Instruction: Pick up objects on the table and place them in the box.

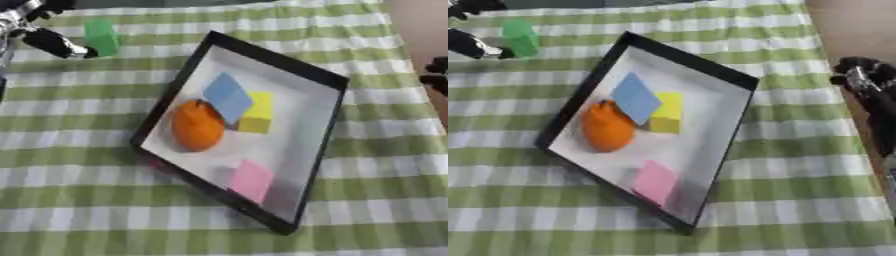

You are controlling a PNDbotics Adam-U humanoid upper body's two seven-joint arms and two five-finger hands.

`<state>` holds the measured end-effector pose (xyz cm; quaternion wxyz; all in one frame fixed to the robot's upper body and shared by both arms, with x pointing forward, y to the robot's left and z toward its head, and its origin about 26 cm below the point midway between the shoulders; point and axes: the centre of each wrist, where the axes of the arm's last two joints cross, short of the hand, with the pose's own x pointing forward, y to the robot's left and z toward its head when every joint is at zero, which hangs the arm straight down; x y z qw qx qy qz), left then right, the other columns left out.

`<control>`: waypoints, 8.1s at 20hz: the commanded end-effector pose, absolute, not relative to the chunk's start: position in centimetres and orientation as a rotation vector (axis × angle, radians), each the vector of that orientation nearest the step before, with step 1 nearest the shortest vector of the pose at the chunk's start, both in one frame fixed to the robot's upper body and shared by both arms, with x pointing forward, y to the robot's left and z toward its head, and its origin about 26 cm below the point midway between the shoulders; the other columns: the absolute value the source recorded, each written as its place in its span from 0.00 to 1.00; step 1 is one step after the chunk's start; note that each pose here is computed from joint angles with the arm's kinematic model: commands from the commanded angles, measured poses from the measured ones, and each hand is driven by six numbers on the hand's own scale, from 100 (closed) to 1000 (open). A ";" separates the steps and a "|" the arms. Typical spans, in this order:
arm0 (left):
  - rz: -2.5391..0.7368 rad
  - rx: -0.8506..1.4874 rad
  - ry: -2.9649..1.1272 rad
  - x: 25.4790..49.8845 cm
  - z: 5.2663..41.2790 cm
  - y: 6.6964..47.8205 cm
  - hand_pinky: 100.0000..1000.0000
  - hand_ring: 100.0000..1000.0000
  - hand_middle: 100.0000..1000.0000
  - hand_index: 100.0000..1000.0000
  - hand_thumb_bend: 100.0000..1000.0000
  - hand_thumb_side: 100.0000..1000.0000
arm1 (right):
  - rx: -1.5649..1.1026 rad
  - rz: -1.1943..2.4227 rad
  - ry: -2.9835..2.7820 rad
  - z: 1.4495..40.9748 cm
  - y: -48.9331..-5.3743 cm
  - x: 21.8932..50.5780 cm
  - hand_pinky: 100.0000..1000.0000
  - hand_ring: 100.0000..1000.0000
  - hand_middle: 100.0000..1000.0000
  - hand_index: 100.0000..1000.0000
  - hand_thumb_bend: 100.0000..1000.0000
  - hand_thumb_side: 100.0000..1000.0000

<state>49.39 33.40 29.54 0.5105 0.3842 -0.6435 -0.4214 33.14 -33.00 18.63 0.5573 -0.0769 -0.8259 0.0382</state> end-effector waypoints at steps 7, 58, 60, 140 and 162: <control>-0.985 0.967 -1.596 49.0 31.5 33.7 0.87 0.86 0.82 0.87 0.59 0.10 | -0.204 0.128 -1.991 20.2 -33.1 33.0 0.95 0.72 0.66 0.69 0.01 0.43; -0.993 0.963 -1.826 47.7 34.8 30.7 0.65 0.55 0.48 0.57 0.00 0.00 | -0.204 0.125 -1.969 19.6 -33.5 32.8 0.95 0.71 0.66 0.69 0.01 0.43; -1.055 0.946 -1.896 46.9 35.8 29.0 0.65 0.55 0.49 0.57 0.00 0.00 | -0.208 0.119 -1.961 19.4 -33.6 32.7 0.95 0.71 0.66 0.69 0.01 0.43; -1.774 0.561 -1.855 40.6 18.9 8.6 0.89 0.85 0.81 0.88 0.80 0.40 | -0.184 0.085 -1.920 18.4 -34.1 32.5 0.95 0.71 0.66 0.69 0.02 0.39; -0.452 0.376 -2.201 33.7 22.5 23.5 0.86 0.75 0.73 0.85 0.14 0.56 | -0.212 0.063 -2.025 19.9 -33.8 31.2 0.95 0.73 0.68 0.70 0.04 0.34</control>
